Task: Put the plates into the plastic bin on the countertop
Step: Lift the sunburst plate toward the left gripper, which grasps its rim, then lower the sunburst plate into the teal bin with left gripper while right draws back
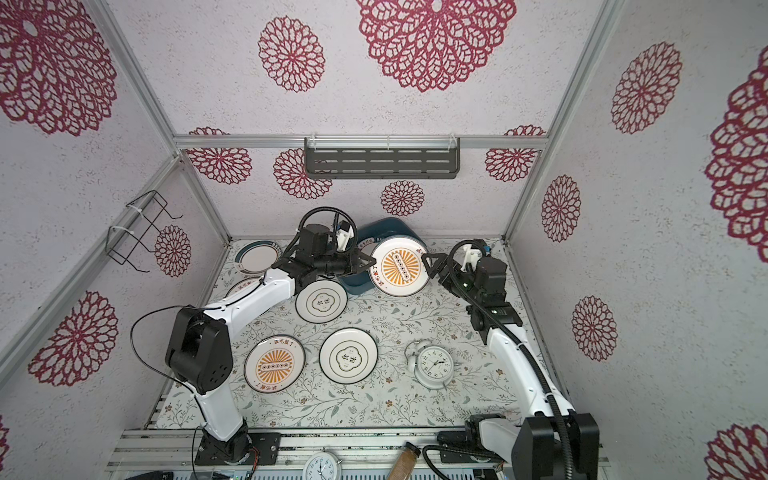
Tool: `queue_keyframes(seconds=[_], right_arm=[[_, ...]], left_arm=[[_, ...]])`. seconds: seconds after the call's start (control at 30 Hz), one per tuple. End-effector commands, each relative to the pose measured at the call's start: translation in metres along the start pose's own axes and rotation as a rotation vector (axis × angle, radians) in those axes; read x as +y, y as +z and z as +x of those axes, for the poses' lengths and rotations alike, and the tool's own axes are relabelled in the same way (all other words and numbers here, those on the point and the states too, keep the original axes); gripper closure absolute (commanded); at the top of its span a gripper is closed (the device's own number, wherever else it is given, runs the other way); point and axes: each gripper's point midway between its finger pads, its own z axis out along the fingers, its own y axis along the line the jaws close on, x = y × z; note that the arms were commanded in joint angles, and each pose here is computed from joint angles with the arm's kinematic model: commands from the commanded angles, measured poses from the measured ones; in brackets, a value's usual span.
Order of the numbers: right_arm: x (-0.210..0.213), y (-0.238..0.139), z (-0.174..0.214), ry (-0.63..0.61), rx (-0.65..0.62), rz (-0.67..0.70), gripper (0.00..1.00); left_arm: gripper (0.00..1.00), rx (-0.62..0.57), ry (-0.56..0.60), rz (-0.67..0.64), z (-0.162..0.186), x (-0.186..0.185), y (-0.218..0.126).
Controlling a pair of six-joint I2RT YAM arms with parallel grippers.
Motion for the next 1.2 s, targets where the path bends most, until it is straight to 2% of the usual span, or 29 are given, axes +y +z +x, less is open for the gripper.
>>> queue_keyframes(seconds=[0.0,0.3,0.33,0.43,0.7,1.0,1.17], right_arm=[[0.013,-0.012,-0.016,-0.070,-0.068,0.015,0.01],[0.009,-0.015,-0.011,-0.078,-0.062,0.030,0.01],[0.009,-0.016,-0.012,-0.081,-0.067,0.030,0.01],[0.010,-0.019,-0.012,-0.084,-0.073,0.029,0.01],[0.006,-0.023,-0.004,-0.072,-0.066,0.033,0.01],[0.001,-0.027,0.000,-0.058,-0.070,0.048,0.01],[-0.002,-0.024,0.000,-0.053,-0.067,0.059,0.01]], left_arm=[[0.99,-0.043,0.009,-0.002,-0.017,-0.003,-0.005],[0.99,-0.068,-0.145,-0.188,-0.046,0.065,-0.014],[1.00,-0.056,-0.182,-0.221,-0.044,0.086,-0.008],[1.00,-0.082,-0.239,-0.271,-0.058,0.114,-0.008],[1.00,-0.148,-0.361,-0.312,-0.089,0.187,0.009],[1.00,-0.207,-0.405,-0.330,-0.110,0.217,0.037],[0.97,-0.232,-0.394,-0.342,-0.115,0.216,0.052]])
